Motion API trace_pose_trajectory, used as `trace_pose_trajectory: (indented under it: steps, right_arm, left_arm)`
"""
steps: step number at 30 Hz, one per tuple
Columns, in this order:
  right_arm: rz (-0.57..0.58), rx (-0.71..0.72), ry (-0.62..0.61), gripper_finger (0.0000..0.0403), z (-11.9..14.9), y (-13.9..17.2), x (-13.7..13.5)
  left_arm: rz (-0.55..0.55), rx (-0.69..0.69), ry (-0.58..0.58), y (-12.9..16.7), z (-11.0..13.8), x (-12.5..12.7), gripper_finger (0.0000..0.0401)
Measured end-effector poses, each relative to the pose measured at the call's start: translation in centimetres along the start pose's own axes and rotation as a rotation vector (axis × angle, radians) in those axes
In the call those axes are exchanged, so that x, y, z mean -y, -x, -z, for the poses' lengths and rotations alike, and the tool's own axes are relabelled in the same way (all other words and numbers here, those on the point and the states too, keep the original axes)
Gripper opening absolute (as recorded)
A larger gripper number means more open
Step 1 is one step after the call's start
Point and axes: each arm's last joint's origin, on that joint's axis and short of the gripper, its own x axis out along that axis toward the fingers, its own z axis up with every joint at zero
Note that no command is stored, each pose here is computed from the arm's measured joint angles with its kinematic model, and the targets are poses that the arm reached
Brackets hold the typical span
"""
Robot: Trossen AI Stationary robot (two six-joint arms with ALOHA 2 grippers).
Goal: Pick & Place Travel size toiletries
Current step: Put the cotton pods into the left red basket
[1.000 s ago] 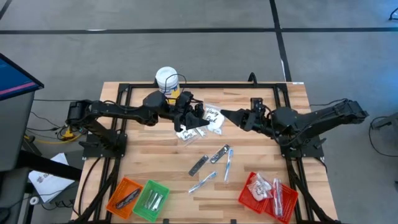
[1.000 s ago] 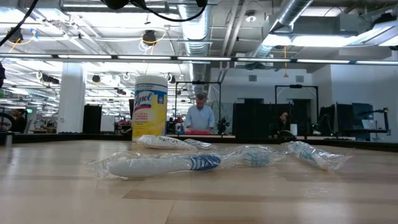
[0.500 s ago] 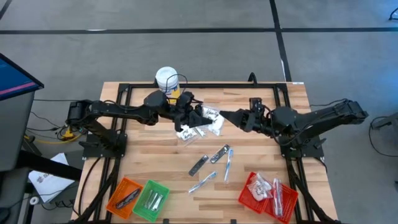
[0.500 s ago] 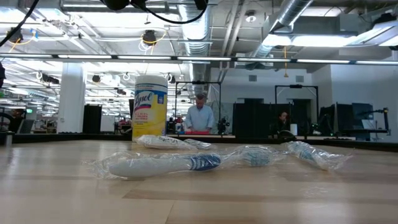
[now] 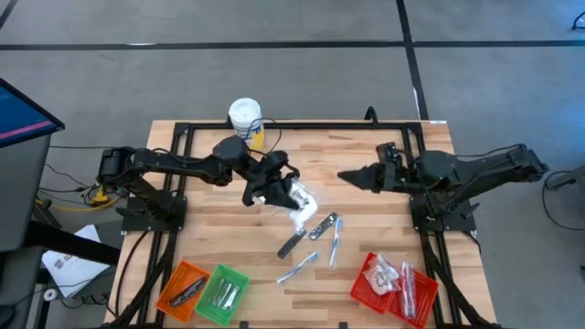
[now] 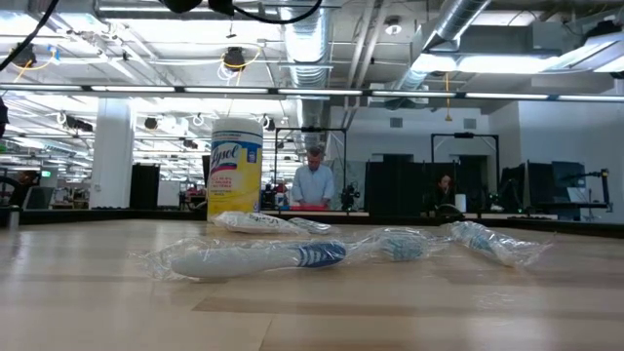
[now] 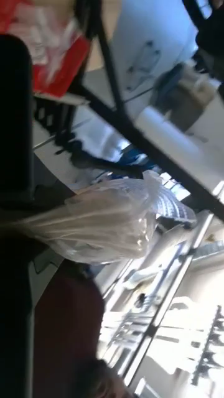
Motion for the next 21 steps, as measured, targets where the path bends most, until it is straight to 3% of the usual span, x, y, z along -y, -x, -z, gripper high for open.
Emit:
trace_pose_trajectory:
  steps: [4, 7, 11, 17, 21]
  right_arm:
    - [0.003, -0.166, -0.121, 0.0251, 0.9, -0.8, 0.6]
    - [0.020, -0.243, -0.172, 0.0274, 1.8, -1.8, 1.3]
    - [0.041, -0.298, -0.205, 0.0280, 2.8, -3.3, 2.3]
    - [-0.100, -0.367, -0.243, 0.0281, 4.0, -5.5, 2.4]
    - [-0.098, -0.413, -0.251, 0.0281, 4.6, -6.8, 2.7]
  left_arm:
    - [0.028, -0.103, 0.041, -0.4, 0.9, 0.0, 0.0026]
    - [0.001, -0.164, 0.059, -0.7, 1.9, -0.3, 0.0028]
    - [-0.014, -0.185, 0.037, -1.0, 2.4, -0.3, 0.0024]
    - [-0.033, -0.170, 0.022, -1.0, 2.4, -0.4, 0.0027]
    - [-0.032, -0.177, 0.018, -1.0, 2.4, -0.4, 0.0025]
